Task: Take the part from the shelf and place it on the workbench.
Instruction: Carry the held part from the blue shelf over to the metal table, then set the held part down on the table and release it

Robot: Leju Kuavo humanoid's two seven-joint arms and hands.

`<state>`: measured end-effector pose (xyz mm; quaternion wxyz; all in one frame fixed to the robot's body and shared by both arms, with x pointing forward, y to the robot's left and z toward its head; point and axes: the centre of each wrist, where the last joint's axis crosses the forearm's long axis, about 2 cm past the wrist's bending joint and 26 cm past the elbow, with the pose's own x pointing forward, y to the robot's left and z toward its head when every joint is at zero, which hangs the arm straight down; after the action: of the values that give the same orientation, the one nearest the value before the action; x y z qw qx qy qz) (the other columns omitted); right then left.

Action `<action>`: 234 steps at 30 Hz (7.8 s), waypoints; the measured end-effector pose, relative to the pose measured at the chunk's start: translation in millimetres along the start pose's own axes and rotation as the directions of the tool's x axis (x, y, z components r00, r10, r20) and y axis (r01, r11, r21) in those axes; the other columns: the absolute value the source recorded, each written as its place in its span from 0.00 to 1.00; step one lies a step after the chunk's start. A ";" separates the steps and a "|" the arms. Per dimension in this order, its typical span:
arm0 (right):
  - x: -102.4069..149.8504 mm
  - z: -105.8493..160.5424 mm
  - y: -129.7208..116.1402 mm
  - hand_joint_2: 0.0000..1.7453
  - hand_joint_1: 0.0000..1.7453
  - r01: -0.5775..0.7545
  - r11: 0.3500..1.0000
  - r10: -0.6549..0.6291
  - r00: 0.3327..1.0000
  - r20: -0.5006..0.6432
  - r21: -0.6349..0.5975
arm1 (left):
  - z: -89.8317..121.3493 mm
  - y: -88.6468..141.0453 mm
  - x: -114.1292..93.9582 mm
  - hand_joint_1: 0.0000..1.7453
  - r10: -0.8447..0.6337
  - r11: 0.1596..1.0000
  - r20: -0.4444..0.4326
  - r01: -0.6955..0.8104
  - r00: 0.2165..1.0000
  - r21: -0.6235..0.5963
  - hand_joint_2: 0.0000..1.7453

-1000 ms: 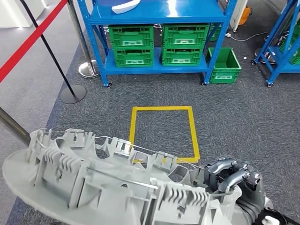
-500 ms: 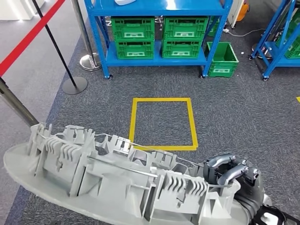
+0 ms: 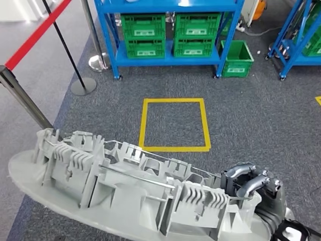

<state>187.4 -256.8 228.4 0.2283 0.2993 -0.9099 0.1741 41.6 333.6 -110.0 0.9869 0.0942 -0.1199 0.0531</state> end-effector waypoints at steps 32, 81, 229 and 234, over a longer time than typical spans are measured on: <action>-1.1 -5.2 -1.6 1.00 1.00 -0.094 0.996 0.094 0.996 0.011 -0.008 | 0.4 -3.8 0.5 0.00 -0.002 1.000 0.022 0.002 1.000 0.001 0.00; 26.1 -7.8 -17.8 1.00 1.00 -0.149 0.989 0.147 0.985 0.085 0.011 | 2.4 -17.9 0.0 0.00 -0.018 1.000 0.051 0.018 0.999 -0.009 0.00; 92.1 41.7 -24.2 1.00 1.00 -0.820 0.571 0.805 0.568 -0.172 -0.033 | 5.4 -29.0 -6.5 0.00 -0.053 0.998 0.068 0.050 0.996 0.041 0.00; 94.1 49.5 -29.3 1.00 1.00 -0.889 0.456 0.871 0.435 -0.226 0.046 | 5.3 -28.1 -7.2 0.00 -0.056 0.998 0.069 0.053 0.996 0.040 0.00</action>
<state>122.9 -345.2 241.2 0.2139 -0.2479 -0.9076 0.2627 36.9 304.5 -111.6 0.9811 0.1182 -0.1510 0.0249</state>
